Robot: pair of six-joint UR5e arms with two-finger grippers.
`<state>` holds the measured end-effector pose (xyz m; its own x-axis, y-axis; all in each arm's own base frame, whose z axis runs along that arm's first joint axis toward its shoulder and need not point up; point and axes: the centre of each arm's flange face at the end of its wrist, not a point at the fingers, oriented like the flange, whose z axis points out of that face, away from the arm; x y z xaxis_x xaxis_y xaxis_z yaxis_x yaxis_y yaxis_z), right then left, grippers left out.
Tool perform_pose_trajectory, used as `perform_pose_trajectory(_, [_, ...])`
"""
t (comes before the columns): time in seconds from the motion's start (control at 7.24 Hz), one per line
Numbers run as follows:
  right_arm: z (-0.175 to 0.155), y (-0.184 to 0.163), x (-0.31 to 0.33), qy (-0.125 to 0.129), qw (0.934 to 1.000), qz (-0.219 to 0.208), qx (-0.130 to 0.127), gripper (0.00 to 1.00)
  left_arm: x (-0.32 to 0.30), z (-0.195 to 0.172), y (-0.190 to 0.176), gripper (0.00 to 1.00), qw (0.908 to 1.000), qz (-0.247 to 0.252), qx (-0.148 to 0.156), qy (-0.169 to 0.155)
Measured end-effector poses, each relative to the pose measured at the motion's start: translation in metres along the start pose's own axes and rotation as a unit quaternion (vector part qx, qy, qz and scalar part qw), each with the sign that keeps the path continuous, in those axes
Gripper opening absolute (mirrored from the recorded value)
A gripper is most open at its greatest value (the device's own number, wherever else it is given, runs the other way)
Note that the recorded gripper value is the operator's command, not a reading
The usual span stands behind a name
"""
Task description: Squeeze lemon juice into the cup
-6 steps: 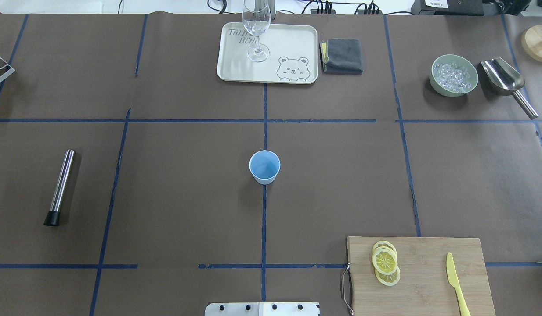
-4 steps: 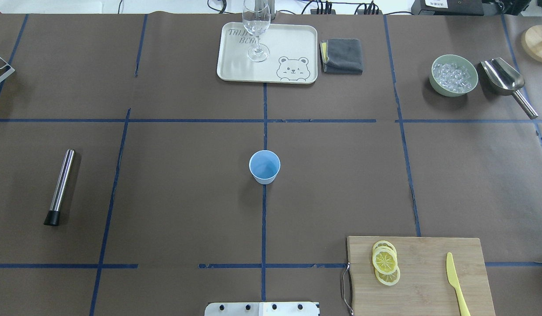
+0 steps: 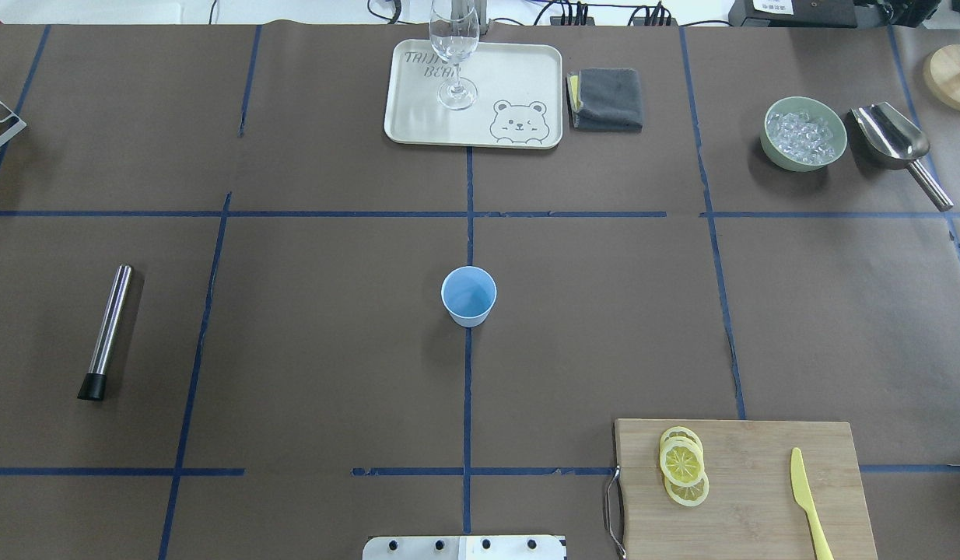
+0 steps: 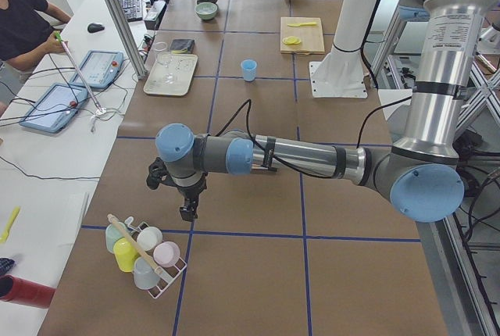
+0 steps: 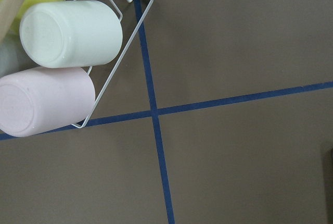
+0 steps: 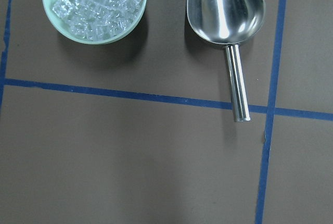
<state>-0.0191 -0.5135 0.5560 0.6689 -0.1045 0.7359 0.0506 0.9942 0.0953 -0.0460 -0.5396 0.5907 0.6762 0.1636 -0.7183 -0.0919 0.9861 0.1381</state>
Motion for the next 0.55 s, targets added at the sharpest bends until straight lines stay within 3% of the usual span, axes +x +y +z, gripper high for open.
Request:
perform_pose_trajectory(0.41, [0.019, -0.001, -0.059, -0.013, 0.9989, -0.042, -0.019, 1.00, 0.002, -0.001, -0.001, 1.00, 1.0000, 0.003, 0.002, 0.001])
perform_pose_trajectory(0.55, [0.024, 0.003, -0.094, -0.021, 0.9988, -0.039, -0.022, 1.00, 0.001, 0.000, -0.001, 1.00, 1.0000, 0.003, 0.001, 0.002])
